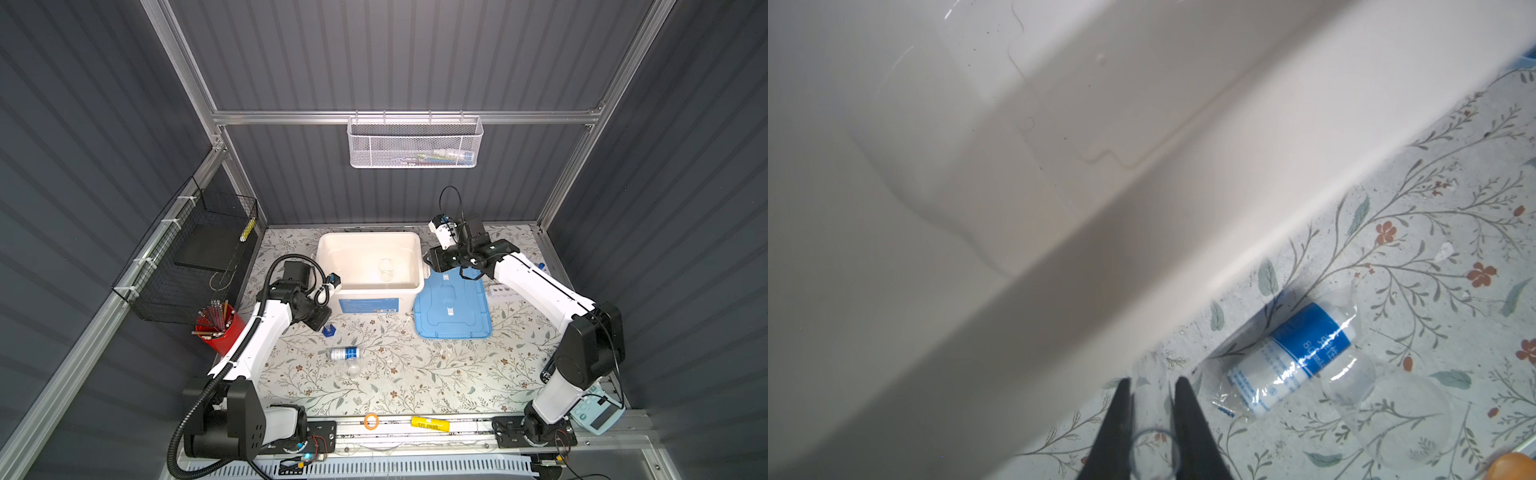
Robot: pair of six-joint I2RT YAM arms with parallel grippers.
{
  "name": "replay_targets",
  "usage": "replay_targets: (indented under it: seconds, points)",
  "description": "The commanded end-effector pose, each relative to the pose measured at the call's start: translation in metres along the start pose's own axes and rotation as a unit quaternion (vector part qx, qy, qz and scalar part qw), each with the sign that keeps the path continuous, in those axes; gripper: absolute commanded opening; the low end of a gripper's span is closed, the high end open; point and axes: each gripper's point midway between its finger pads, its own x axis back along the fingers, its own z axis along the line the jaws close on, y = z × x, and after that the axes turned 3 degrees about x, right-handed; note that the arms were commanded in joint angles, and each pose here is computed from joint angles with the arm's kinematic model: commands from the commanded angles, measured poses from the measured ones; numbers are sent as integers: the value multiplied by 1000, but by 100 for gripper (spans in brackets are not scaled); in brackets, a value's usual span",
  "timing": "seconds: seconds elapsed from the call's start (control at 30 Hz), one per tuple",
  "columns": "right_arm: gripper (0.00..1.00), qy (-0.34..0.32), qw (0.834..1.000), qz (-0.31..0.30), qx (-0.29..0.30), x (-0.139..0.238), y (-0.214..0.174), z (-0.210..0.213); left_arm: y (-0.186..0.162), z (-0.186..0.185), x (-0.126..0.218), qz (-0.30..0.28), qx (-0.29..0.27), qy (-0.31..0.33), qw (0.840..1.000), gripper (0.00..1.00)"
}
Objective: Organize the chemistry lab equipment
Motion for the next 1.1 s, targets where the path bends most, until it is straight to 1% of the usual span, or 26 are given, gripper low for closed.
replay_targets:
  seconds: [0.0,0.1,0.13,0.17,0.27,0.53,0.7,0.97,1.0,1.07]
  points:
    - [44,2,1000,3,-5,-5,-3,-2,-3,-2,6,2,-5,-2,1000,11]
    - [44,2,1000,1,-4,-4,-2,-2,-2,-2,9,0,-5,-3,1000,9]
    - [44,3,1000,1,-4,-4,-2,-1,-2,-3,10,0,-6,-3,1000,8]
    - [44,3,1000,1,-4,-4,-2,-1,-2,-3,11,-2,-6,-3,1000,4]
    - [44,4,1000,0,-4,-3,-1,-1,-1,-6,15,-6,-8,-6,1000,0]
    - [44,5,1000,0,-5,0,-2,0,5,-11,37,-27,-9,-6,1000,0]
    - [44,4,1000,-1,-5,4,-1,1,16,-15,60,-46,-14,-7,999,0]
    - [44,4,1000,-4,-7,11,0,2,37,-13,98,-89,-31,12,996,0]
    - [44,4,1000,-4,-8,11,0,2,35,-16,101,-83,-32,7,996,0]
    - [44,4,1000,-4,-8,12,0,3,39,-16,110,-89,-36,8,995,0]
